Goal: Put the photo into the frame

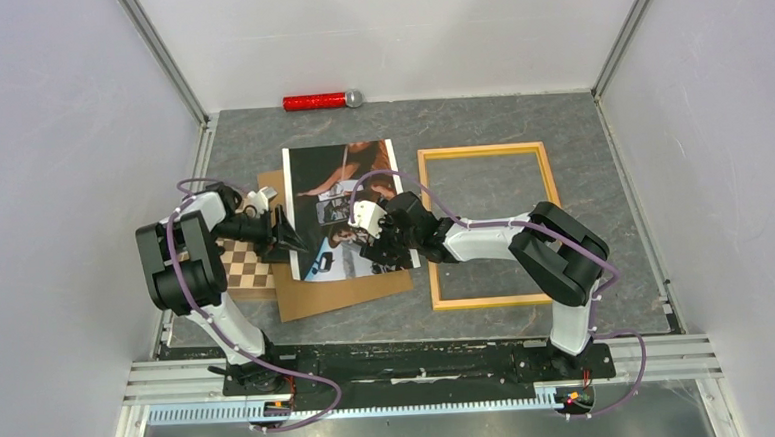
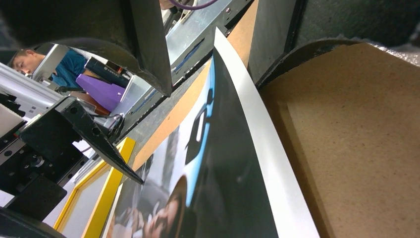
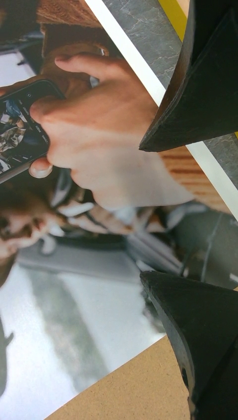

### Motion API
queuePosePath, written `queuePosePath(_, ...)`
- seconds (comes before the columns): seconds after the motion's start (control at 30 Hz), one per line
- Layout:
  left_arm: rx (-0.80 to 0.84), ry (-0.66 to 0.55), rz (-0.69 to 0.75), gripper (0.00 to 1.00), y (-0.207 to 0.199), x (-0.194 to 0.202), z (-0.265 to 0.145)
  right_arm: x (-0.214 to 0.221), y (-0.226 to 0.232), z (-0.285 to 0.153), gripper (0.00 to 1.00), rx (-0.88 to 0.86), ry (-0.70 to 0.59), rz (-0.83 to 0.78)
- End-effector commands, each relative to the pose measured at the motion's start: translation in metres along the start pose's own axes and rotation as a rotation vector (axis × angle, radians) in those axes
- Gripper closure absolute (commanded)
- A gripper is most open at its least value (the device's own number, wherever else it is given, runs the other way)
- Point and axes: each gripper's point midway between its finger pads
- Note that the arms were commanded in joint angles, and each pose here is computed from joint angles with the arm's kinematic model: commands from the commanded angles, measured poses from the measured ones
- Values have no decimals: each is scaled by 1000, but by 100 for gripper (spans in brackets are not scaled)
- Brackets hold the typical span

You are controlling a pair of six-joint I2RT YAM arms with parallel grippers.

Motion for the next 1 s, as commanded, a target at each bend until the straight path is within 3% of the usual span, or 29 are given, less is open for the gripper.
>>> queuePosePath(0.0, -5, -39, -27, 36, 3, -11, 4, 11, 3, 2, 7, 3, 23, 7)
queuePosePath(0.3, 42, -63, -49, 53, 2, -14, 12, 7, 0, 0, 7, 13, 14, 4)
queuePosePath(0.5, 45, -92, -19, 71, -6, -17, 5, -11, -8, -7, 6, 28, -19, 14)
queuePosePath(0.7, 24, -140, 41, 97, -23, -29, -15, -42, -26, -22, 3, 75, -51, 62)
queuePosePath(0.97, -18, -246, 159, 98, -61, -54, -52, -113, -96, -69, 2, 260, -106, 207)
Point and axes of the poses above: each gripper's point midway between its finger pads, its own z axis out along the fingers, its own y axis along the line the jaws close on, x = y × z, and after that the axes turned 3 degrees about -z, right-handed
